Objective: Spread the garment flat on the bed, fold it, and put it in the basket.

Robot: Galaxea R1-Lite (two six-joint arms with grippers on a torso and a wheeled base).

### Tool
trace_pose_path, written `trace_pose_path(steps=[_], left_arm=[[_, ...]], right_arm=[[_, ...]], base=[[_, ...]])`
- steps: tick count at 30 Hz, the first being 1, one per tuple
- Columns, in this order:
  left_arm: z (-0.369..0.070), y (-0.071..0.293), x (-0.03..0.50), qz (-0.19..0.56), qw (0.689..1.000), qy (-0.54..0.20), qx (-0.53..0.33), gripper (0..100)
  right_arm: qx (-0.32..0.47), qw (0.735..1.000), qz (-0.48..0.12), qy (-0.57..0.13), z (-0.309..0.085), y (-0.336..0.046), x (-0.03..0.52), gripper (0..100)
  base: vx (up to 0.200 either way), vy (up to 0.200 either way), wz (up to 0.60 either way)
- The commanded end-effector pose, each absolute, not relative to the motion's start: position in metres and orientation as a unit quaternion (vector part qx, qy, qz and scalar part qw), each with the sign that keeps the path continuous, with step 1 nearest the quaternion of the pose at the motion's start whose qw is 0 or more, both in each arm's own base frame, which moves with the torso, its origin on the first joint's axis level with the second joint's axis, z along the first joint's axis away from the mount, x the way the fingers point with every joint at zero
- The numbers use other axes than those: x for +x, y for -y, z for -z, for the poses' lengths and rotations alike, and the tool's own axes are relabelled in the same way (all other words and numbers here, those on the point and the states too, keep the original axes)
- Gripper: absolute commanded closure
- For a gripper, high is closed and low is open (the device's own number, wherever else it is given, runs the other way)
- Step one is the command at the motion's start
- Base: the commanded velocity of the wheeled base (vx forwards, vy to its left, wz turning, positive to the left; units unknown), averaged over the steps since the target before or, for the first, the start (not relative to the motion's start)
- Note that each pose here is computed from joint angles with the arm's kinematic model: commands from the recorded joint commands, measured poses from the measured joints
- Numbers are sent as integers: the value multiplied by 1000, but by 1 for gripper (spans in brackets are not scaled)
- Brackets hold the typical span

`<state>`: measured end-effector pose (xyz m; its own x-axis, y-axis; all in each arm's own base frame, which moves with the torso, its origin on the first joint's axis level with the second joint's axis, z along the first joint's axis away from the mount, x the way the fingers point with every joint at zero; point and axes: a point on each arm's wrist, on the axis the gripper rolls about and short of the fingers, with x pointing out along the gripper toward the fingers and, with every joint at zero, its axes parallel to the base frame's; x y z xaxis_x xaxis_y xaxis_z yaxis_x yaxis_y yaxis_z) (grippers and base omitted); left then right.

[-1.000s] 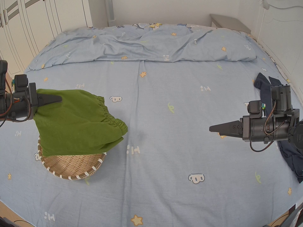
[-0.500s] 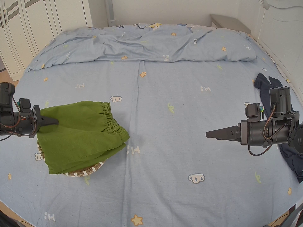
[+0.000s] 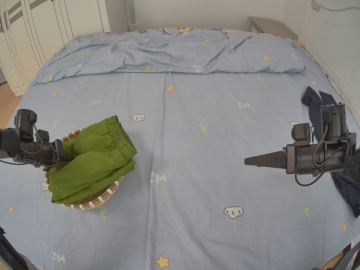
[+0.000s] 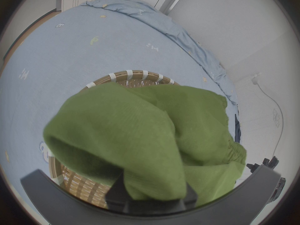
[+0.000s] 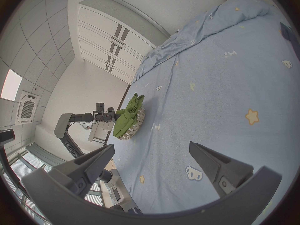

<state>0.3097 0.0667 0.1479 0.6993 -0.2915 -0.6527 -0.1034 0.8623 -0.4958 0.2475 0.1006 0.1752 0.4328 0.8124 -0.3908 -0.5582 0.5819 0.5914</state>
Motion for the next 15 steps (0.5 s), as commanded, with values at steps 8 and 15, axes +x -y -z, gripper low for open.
trace_pose_path(steps=[8, 15], left_arm=[[-135, -45, 325, 55, 876, -417, -235, 100], [-154, -44, 314, 50, 892, -393, -217, 0]], right_arm=[[189, 825, -416, -334, -174, -100, 247, 0], [188, 825, -416, -334, -174, -100, 247, 0]], base=[[0, 0, 0], [0, 0, 0]])
